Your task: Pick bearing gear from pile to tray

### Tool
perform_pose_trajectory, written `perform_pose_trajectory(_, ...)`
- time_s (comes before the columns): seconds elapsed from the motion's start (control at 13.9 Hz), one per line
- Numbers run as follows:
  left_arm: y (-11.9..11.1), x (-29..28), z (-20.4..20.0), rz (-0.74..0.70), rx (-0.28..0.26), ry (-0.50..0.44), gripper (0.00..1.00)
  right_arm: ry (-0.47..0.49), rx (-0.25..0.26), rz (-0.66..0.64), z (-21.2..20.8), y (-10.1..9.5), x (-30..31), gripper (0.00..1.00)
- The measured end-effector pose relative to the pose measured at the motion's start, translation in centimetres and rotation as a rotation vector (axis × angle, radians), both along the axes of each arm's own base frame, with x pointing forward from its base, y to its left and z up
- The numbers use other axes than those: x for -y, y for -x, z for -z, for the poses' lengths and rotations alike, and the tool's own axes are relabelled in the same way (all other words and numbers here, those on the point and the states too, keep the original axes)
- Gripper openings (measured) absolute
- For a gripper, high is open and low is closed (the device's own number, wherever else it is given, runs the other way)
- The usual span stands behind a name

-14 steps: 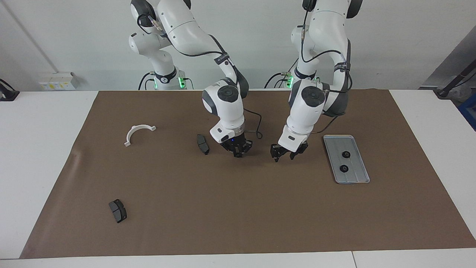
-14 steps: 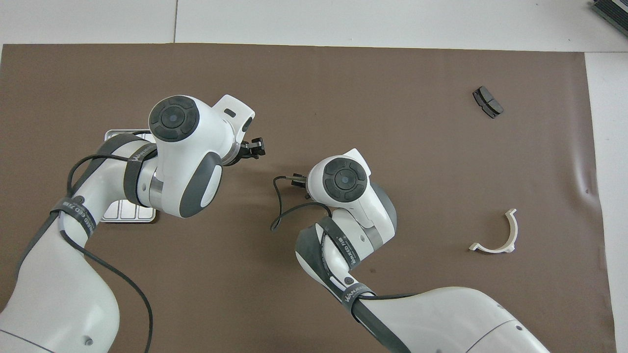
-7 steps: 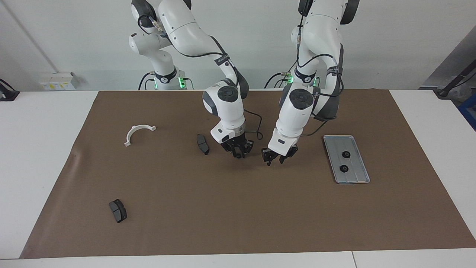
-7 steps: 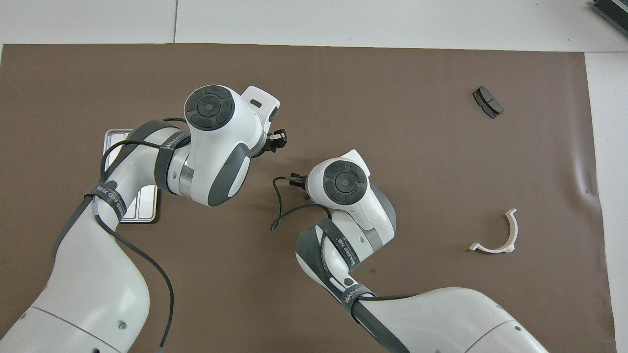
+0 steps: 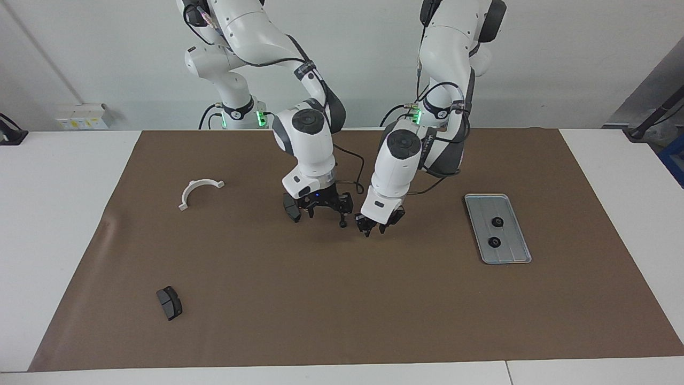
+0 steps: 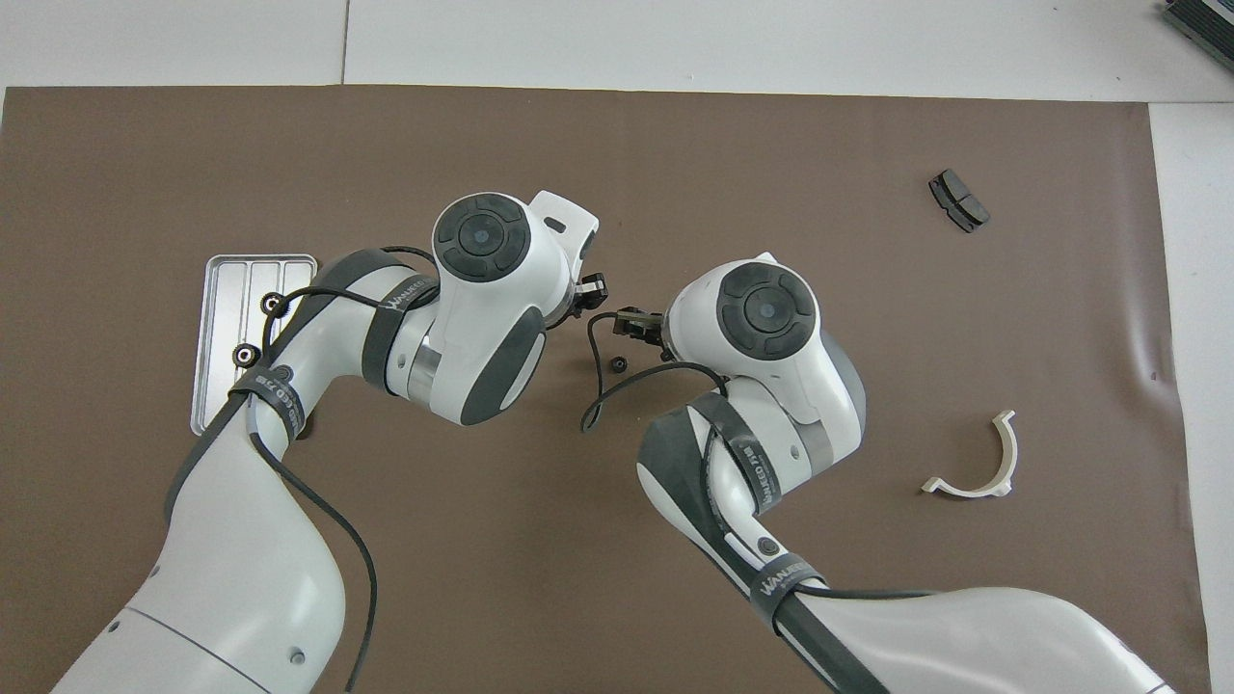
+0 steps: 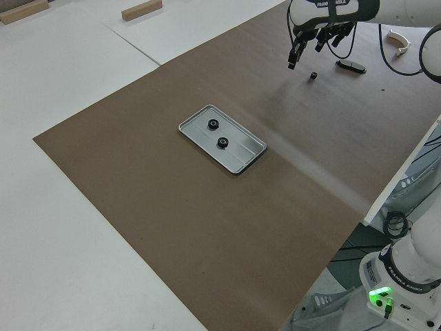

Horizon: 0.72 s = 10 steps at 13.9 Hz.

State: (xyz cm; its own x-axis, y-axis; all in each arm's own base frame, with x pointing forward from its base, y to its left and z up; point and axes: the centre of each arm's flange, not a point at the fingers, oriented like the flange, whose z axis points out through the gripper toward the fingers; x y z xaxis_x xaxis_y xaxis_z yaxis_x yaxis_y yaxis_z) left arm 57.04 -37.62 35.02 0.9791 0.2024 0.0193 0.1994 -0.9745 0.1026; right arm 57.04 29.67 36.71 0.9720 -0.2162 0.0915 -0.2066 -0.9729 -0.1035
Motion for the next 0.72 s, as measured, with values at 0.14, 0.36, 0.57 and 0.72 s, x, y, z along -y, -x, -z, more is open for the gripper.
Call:
perform_pose_trajectory(0.14,1.1,1.7,0.3,-0.001,-0.006,-0.001,0.47,0.012,-0.002,-0.026,-1.4,-0.9,3.0,1.0)
perform_pose_trajectory(0.36,2.5,3.6,0.7,0.003,-0.013,-0.004,0.47,0.033,-0.008,-0.078,-2.9,-2.2,7.7,1.0)
perform_pose_trajectory(0.57,3.1,4.4,1.2,0.008,-0.02,-0.008,0.47,0.047,-0.001,-0.13,-3.0,-3.7,12.5,1.0)
perform_pose_trajectory(0.72,3.5,5.0,1.9,0.013,-0.024,-0.02,0.47,0.057,0.001,-0.164,-2.9,-4.5,16.0,1.0)
